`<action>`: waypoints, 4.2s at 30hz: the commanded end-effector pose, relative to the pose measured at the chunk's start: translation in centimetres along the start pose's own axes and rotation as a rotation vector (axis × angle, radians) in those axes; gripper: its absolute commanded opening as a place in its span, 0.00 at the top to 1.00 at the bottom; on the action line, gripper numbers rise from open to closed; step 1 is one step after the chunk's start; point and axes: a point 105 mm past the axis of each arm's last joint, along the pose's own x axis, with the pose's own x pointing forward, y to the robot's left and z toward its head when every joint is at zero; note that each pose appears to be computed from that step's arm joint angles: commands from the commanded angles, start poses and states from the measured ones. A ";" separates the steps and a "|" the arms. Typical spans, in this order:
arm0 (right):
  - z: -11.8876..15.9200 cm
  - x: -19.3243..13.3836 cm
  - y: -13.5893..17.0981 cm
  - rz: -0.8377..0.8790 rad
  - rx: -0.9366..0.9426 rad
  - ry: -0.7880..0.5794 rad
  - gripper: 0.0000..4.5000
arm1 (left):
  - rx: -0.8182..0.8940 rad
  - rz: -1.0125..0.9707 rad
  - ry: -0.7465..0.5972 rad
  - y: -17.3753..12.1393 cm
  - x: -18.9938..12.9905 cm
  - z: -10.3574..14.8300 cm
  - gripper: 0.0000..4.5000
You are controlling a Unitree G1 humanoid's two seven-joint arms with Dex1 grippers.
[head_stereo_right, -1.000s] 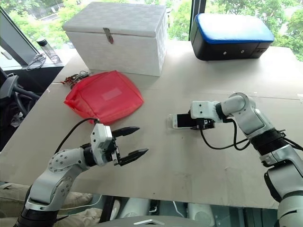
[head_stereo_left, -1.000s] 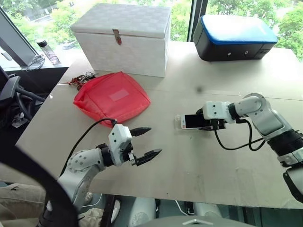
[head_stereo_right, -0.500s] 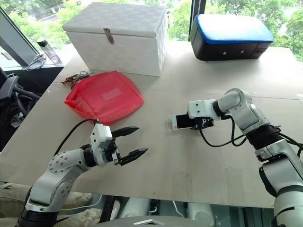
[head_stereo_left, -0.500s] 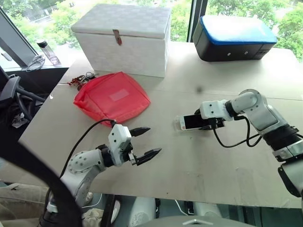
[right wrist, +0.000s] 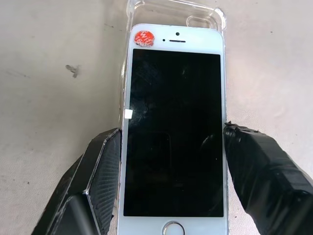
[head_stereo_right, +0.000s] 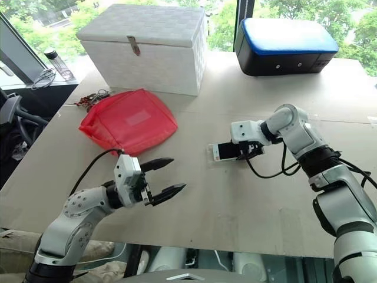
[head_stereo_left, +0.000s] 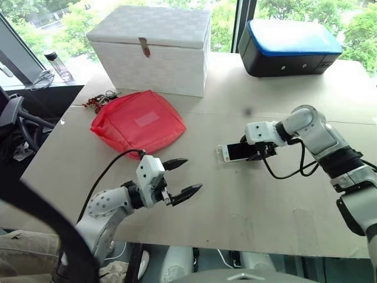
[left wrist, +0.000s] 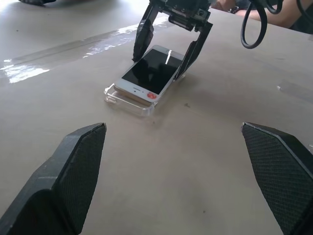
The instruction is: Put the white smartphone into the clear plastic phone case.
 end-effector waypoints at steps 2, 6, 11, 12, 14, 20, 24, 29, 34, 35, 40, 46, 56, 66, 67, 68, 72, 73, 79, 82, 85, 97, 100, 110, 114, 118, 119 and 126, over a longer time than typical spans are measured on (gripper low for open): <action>-1.5 0.8 1.2 0.081 0.000 0.074 0.39 | 0.051 -0.006 -0.040 -0.4 0.1 1.3 0.00; -1.6 0.9 1.0 0.079 -0.004 0.084 0.39 | 0.053 -0.002 -0.041 -0.3 0.0 1.2 0.00; -1.5 0.9 0.7 0.075 0.013 0.071 0.16 | 0.053 0.002 -0.047 -0.3 -0.1 1.3 0.00; -1.3 0.8 0.6 0.067 0.017 0.063 0.09 | 0.053 0.003 -0.048 -0.3 -0.1 1.3 0.00; -1.1 0.5 0.2 0.030 0.018 0.053 0.00 | 0.052 0.006 -0.047 -0.3 -0.2 1.2 0.00; 0.3 -3.1 -0.3 -0.047 0.062 -0.024 0.00 | 0.029 -0.013 -0.064 -0.3 -1.0 1.3 0.00; 2.3 -6.4 -0.3 -0.123 0.156 -0.147 0.06 | 0.024 -0.002 -0.094 0.0 -1.2 1.5 0.00; 3.8 -7.1 0.3 -0.203 0.323 -0.341 0.50 | 0.028 0.012 -0.124 0.3 -1.3 1.9 0.00; 3.7 -3.3 1.2 -0.225 0.415 -0.371 0.99 | 0.047 0.024 -0.131 1.0 -1.0 2.2 0.00; 3.3 -2.1 1.3 -0.230 0.420 -0.351 0.99 | 0.050 0.023 -0.130 1.1 -0.9 2.2 0.00; -0.2 3.6 2.3 -0.225 0.474 -0.160 0.99 | 0.062 0.013 -0.124 1.5 -0.6 2.6 0.00; -1.9 5.4 4.3 -0.157 0.511 -0.074 0.99 | 0.068 0.001 -0.101 1.7 -0.7 2.4 0.00; 3.9 -2.4 1.4 -0.374 0.483 -0.442 0.99 | 0.086 0.038 0.048 2.3 1.2 -0.2 0.00; -2.4 -6.6 2.7 -0.702 0.563 -0.129 1.00 | 0.068 -0.044 0.135 2.5 5.1 -2.1 0.82; -2.6 -6.5 2.7 -0.716 0.556 -0.105 1.00 | 0.061 -0.047 0.145 2.6 5.4 -2.2 0.91; -3.0 -6.3 2.7 -0.733 0.558 -0.080 1.00 | 0.066 -0.050 0.155 2.8 5.9 -2.3 0.99; -3.2 -5.5 3.1 -0.741 0.530 -0.026 1.00 | 0.046 -0.090 0.195 2.8 7.3 -2.7 0.99; -2.9 -5.3 3.3 -0.725 0.520 -0.030 1.00 | 0.045 -0.099 0.209 2.8 7.5 -2.9 0.99; -2.5 -4.2 4.5 -0.660 0.487 -0.001 1.00 | 0.044 -0.101 0.215 2.9 9.0 -2.5 0.99; -2.2 -3.6 4.9 -0.616 0.455 0.006 1.00 | 0.036 -0.109 0.211 2.9 9.2 -2.2 0.99; -1.2 -2.7 5.6 -0.548 0.435 -0.029 1.00 | 0.042 -0.126 0.222 2.6 9.6 -2.4 0.99; -0.2 -2.3 6.1 -0.482 0.423 -0.069 1.00 | 0.057 -0.115 0.207 2.9 11.0 -2.2 0.99; 0.9 -2.4 6.6 -0.447 0.405 -0.138 1.00 | 0.054 -0.111 0.208 3.0 10.8 -2.3 0.99; -1.1 -6.1 4.3 -0.644 0.478 -0.090 1.00 | 0.041 -0.041 0.182 4.0 9.3 -1.6 0.99; -3.0 -5.4 4.1 -0.653 0.462 0.008 1.00 | 0.042 -0.032 0.181 3.7 9.6 -1.3 0.99; -3.1 -4.0 4.0 -0.604 0.441 0.018 1.00 | 0.058 0.006 0.253 3.8 10.0 -2.0 0.99; -3.0 -3.8 4.0 -0.590 0.433 0.017 1.00 | 0.055 -0.001 0.246 3.7 10.1 -1.9 0.99; -1.4 -2.8 4.8 -0.517 0.394 -0.029 1.00 | 0.042 -0.010 0.246 3.2 10.6 -2.0 0.99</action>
